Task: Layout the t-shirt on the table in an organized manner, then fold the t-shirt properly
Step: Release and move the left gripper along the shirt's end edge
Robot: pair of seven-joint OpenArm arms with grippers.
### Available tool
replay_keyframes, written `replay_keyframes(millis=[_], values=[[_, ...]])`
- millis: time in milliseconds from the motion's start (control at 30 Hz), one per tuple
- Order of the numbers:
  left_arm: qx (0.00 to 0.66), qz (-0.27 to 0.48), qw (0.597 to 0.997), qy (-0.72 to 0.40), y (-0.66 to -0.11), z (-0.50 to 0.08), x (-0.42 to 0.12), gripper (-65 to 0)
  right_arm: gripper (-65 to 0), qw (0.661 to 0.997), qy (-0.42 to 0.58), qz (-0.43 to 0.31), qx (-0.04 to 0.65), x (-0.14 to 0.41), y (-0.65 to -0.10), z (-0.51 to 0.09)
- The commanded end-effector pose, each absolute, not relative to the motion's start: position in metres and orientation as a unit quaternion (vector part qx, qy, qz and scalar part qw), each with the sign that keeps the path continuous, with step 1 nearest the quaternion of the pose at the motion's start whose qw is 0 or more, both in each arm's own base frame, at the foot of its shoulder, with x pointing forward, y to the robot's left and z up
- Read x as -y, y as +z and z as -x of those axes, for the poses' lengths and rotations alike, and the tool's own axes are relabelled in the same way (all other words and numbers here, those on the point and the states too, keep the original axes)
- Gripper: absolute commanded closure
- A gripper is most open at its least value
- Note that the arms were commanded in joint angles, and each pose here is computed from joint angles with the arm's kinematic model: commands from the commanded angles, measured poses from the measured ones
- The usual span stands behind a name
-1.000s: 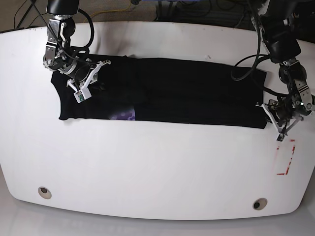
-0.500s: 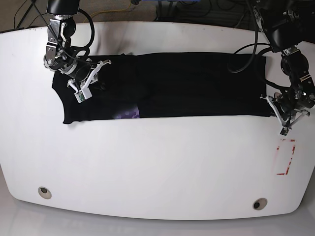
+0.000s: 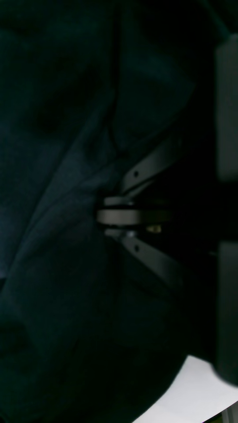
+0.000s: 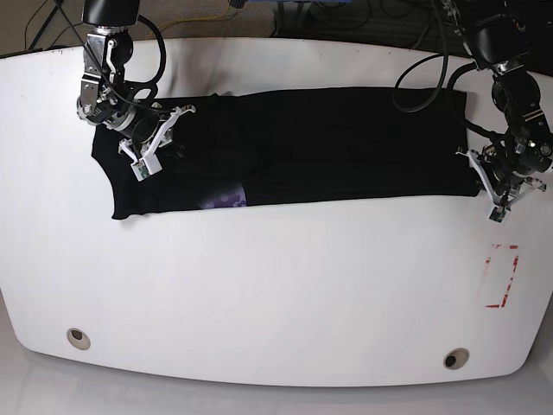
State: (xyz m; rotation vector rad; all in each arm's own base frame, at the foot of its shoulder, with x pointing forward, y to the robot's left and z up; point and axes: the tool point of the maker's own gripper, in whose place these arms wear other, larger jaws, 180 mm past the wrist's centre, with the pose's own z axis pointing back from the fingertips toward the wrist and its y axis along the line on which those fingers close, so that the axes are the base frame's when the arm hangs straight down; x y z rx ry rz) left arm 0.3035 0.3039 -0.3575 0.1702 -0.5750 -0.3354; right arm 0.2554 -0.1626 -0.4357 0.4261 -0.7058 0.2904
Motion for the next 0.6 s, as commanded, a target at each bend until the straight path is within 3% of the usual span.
replay_keyframes(millis=[0,200,567], values=[[0.298,-0.096,0.935,-0.167,-0.344,-0.309,-0.309,-6.3,-0.3,0.929,0.161,-0.173,0.284,0.175,-0.455,-0.237],[0.29,-0.095,0.937,-0.169,-0.35,-0.304,-0.309,-8.3,-0.3,0.929,0.161,-0.173,0.284,0.175,-0.455,-0.237],[0.269,-0.094,0.943,-0.172,-0.361,-0.289,-0.311,-35.7,-0.3,0.929,0.161,-0.173,0.284,0.175,-0.455,-0.237]])
